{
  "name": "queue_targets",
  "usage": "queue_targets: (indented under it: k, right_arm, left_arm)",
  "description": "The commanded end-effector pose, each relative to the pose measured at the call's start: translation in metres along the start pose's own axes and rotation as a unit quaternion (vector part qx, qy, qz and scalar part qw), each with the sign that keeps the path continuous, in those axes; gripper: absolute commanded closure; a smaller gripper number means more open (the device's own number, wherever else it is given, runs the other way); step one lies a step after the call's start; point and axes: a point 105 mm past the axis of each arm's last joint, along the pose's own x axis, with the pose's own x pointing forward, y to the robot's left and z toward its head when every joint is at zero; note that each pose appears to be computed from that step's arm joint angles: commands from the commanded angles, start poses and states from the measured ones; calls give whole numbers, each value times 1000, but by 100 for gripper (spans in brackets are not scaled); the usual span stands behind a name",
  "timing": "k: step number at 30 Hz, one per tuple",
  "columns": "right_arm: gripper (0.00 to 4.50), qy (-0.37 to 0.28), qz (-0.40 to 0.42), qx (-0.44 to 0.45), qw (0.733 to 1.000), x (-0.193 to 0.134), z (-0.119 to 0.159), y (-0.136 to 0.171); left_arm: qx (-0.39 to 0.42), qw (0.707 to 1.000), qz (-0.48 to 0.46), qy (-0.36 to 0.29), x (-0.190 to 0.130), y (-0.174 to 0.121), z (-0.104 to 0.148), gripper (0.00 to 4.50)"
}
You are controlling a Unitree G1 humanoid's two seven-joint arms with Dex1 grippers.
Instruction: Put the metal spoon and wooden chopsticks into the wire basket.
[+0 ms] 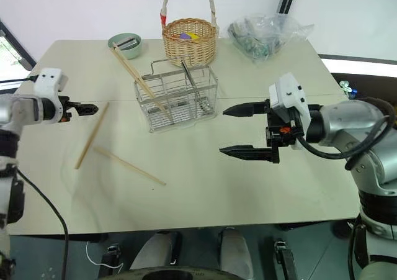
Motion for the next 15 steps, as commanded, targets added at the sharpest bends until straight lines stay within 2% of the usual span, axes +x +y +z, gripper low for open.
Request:
queue_targets:
  k: [1,9,14,15]
  right_arm:
    - [8,-12,-9,-16,1000,-4,13,8]
    - [8,-26,-38,-3,999,-6,14,9]
    - [8,-27,-48,0,998,-7,14,9]
    - [1,-29,-49,0,998,-7,14,9]
  left_arm:
    - [9,1000,-5,-3,8,-1,9,0]
    - [19,999,-24,44,32,-13,-10,0]
    - [9,998,-14,66,36,-10,-24,0]
    - [8,998,-12,68,37,-9,-26,54]
